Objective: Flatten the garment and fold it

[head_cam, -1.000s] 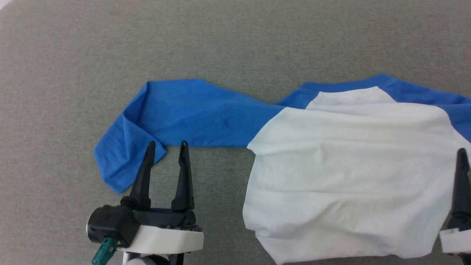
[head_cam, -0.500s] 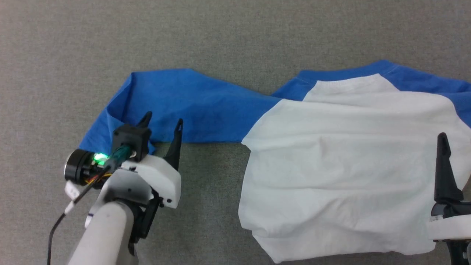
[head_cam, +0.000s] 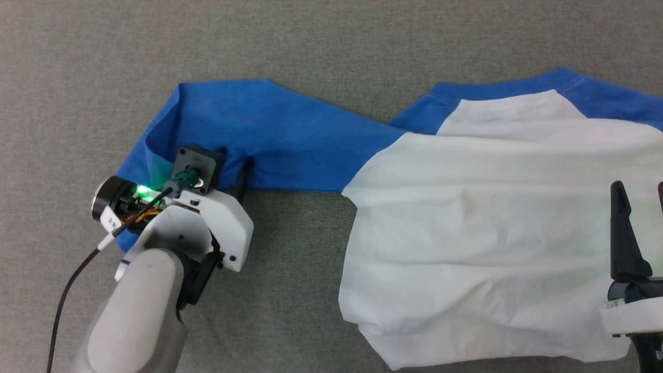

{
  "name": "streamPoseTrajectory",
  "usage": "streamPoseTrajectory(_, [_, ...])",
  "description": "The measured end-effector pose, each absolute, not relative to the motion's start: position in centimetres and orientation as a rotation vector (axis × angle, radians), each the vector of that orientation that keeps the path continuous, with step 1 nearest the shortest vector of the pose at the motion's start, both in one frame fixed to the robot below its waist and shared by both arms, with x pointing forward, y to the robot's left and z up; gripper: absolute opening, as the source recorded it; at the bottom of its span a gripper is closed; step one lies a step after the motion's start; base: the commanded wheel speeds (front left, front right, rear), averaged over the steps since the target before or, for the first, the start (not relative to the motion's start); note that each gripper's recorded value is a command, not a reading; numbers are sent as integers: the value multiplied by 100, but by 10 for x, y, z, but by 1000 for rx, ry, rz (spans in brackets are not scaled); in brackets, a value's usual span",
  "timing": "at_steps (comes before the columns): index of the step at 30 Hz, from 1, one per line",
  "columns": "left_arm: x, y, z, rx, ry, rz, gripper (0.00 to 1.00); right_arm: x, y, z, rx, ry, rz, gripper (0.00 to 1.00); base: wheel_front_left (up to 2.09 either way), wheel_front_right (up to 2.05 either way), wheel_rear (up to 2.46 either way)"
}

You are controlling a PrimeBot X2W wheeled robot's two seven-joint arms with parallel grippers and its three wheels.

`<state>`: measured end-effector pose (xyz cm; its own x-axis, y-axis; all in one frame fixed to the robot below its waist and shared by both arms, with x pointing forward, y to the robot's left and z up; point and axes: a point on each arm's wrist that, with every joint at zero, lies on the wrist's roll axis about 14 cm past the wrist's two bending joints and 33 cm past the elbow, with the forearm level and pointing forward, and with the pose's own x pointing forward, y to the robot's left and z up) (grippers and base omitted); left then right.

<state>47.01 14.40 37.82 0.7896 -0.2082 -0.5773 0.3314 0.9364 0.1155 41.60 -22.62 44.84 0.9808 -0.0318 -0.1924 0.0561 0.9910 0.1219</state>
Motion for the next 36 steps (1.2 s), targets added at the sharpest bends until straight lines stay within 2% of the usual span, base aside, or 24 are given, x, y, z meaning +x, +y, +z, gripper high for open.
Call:
streamPoseTrajectory(6, [470,143,391,100,556,-268,0,418,-226,452,125,186,-40,100,0,0,0])
streamPoseTrajectory(15, [422,150,446,9,520,-239,0,414,-209,469,149,154,5,100,0,0,0])
streamPoseTrajectory(19, [378,154,437,-41,635,-205,0,411,-198,474,166,152,34,100,0,0,0])
streamPoseTrajectory(23, [323,143,411,-174,795,-174,0,408,-192,479,172,149,49,100,0,0,0])
streamPoseTrajectory(26, [304,134,399,-223,831,-168,0,406,-192,478,164,159,51,100,0,0,0])
streamPoseTrajectory(27, [304,132,397,-240,820,-160,44,405,-191,477,164,166,53,100,0,0,0])
streamPoseTrajectory(28, [303,131,394,-247,812,-153,97,404,-191,477,164,170,56,100,0,0,0])
streamPoseTrajectory(29, [302,129,391,-253,808,-155,100,404,-190,477,164,170,58,100,0,0,0])
streamPoseTrajectory(32, [314,127,399,-281,712,-145,100,403,-188,480,166,169,65,100,0,0,0])
streamPoseTrajectory(36, [365,129,455,-333,426,-145,100,403,-189,482,164,165,65,100,0,0,0])
